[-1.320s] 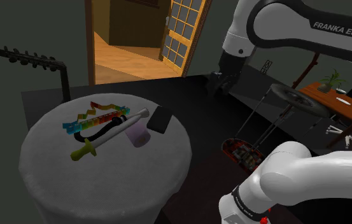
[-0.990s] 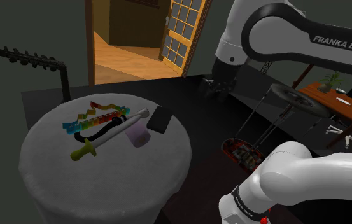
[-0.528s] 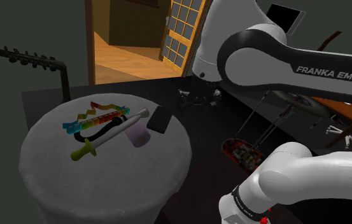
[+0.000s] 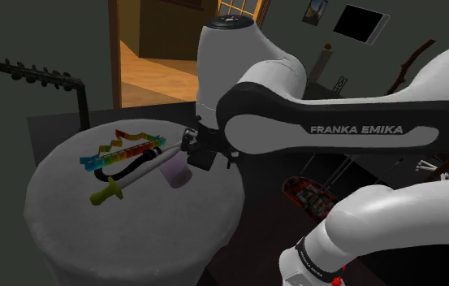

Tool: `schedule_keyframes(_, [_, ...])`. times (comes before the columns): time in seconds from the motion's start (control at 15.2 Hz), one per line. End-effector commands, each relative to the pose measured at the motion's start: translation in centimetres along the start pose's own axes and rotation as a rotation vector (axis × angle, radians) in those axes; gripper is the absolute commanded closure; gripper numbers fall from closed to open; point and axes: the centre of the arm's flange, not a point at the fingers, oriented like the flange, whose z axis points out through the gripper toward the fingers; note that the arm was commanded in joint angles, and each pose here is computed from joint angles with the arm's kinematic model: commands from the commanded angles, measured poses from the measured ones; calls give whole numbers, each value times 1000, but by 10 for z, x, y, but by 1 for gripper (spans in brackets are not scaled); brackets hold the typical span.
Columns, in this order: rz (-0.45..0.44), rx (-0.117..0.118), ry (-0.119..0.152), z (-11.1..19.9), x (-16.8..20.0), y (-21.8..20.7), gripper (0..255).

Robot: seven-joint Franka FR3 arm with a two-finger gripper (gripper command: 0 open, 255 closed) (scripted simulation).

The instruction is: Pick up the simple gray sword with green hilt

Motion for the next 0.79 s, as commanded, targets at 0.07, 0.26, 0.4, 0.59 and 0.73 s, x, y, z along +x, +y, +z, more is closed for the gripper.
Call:
schedule_keyframes(0.07, [137,-13,24,12,-16,-42,0])
schedule_keyframes(0.26, [265,-31,51,26,-23,-82,0])
schedule_keyframes(0.4, [350,-42,69,36,-25,-109,0])
schedule_keyframes(0.59, [478,-60,96,52,-22,-149,0])
schedule_keyframes(0.73, [563,-71,114,63,-18,-176,0])
